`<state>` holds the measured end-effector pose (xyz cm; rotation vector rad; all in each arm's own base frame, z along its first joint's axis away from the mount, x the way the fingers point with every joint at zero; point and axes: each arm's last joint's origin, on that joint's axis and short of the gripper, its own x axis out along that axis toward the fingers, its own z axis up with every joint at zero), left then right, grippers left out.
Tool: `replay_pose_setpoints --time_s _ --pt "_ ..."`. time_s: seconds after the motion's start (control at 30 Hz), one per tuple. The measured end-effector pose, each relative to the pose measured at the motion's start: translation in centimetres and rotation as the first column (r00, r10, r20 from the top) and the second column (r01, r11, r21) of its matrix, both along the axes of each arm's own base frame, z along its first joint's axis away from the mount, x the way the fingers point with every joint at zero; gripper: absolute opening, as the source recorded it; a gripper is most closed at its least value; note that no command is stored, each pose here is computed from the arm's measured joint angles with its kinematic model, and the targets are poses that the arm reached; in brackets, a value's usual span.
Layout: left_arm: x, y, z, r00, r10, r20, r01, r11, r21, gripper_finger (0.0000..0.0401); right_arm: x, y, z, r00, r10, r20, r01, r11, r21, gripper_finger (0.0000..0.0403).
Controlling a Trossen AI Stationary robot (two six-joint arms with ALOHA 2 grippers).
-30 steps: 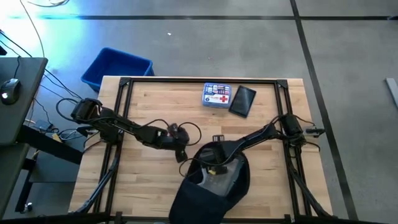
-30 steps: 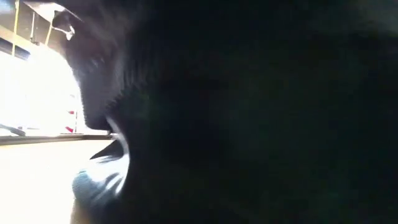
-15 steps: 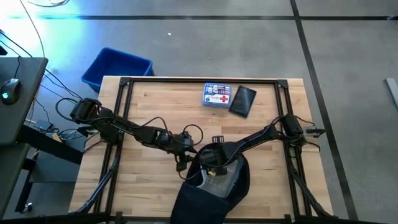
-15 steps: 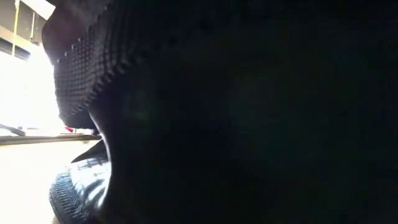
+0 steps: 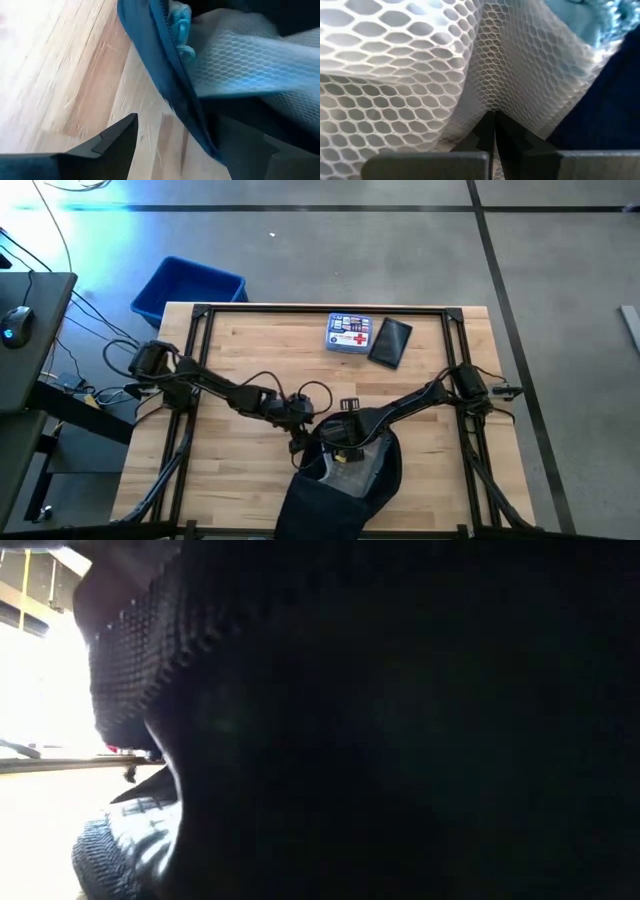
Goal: Unpack backpack
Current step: Put the blue zipper bag in the black backpack
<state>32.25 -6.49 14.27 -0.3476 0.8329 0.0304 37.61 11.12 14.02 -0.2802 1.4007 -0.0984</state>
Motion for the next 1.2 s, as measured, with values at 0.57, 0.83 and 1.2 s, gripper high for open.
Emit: replay_pose_setpoints --time_s 0.57,0.83,1.2 --pt "2.0 1.1 -3.0 0.999 0.039 -0.034 -0.037 0.996 0.076 0.0016 -0.2 0.4 0.0 1.0 -0.031 0.0 0.031 1.0 0.005 0.0" --pt "1.8 0.8 0.3 0.985 0.109 -0.132 -0.055 0.932 0.357 0.0 -1.7 0.9 -0.5 0.992 -0.102 -0.08 0.103 0.995 0.014 0.0" --pt "0.7 0.3 3.2 0.985 0.123 -0.119 -0.049 0.867 0.496 0.0 -2.7 2.4 -0.6 0.99 -0.099 -0.099 0.097 0.995 -0.019 0.0"
